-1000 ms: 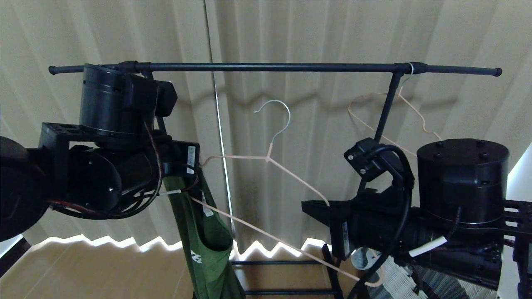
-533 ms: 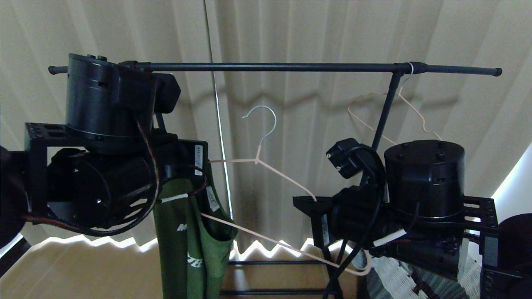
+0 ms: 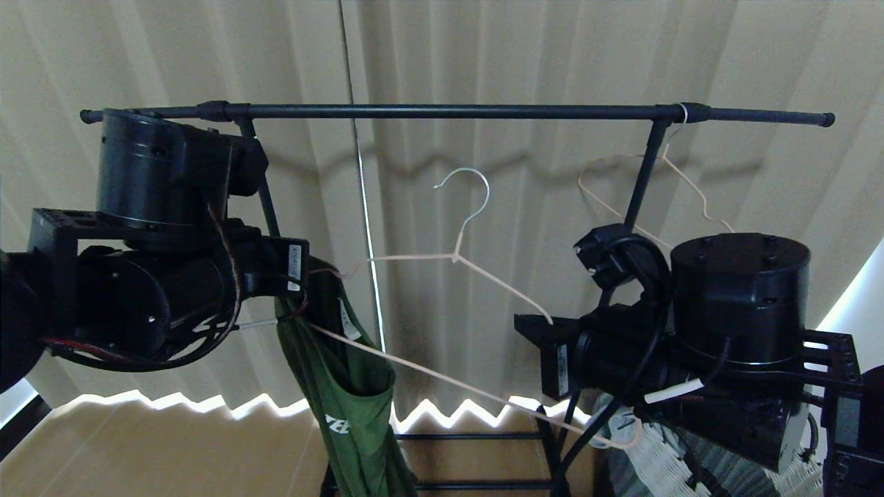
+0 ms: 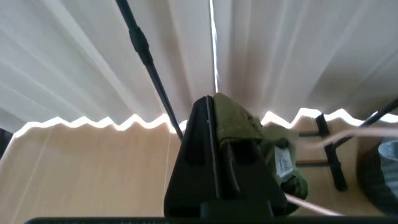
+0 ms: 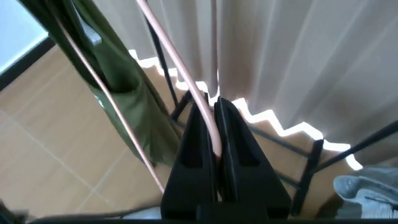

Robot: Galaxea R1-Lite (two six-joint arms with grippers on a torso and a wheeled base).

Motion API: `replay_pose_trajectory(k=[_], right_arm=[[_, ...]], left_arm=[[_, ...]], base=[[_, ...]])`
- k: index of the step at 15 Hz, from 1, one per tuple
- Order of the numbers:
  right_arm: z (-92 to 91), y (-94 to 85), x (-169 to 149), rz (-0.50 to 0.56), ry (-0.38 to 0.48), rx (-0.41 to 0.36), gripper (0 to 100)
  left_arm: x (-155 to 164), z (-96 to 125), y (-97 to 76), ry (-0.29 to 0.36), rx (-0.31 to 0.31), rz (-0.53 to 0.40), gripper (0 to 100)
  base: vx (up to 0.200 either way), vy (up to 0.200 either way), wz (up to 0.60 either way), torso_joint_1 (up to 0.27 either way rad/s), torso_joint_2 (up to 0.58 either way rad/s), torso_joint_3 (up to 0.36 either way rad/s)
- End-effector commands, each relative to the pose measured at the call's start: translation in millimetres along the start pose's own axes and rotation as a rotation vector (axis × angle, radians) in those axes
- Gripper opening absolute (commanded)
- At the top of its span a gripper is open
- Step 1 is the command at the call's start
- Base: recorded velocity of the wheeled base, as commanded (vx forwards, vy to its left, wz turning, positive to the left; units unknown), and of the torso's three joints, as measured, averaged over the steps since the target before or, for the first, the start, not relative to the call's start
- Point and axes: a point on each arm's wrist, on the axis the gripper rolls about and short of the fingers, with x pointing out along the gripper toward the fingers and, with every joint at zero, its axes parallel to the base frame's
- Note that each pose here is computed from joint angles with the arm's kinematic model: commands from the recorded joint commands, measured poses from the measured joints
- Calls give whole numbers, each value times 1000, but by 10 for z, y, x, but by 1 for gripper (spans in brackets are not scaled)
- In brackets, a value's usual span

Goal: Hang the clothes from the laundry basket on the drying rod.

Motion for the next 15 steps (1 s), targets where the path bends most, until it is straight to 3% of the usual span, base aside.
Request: replay_pose_trajectory(k=[1,5,9,12,15], right_arm=[[17,-1,-4,0,-23,5,0],[22,-1,34,-23,-37,6,0],[16,34,187,-48,-51,7,0],[12,55,218,-44,-49,7,0],[9,56,186,-41,-50,7,0]], left_arm=[[-3,-10,-2,7,4,0,0],[-43,-32,11,36,25,-1,0],[-194,55,-192,4,29,-87,0],[-154,301,-368,-30,-78,-120,0],[-67,353,-461,-27,-132,-124,0]], base=[[0,0,0,0,0,0],[0,0,0,0,0,0],[0,0,0,0,0,0],[0,0,0,0,0,0],[0,0,0,0,0,0]])
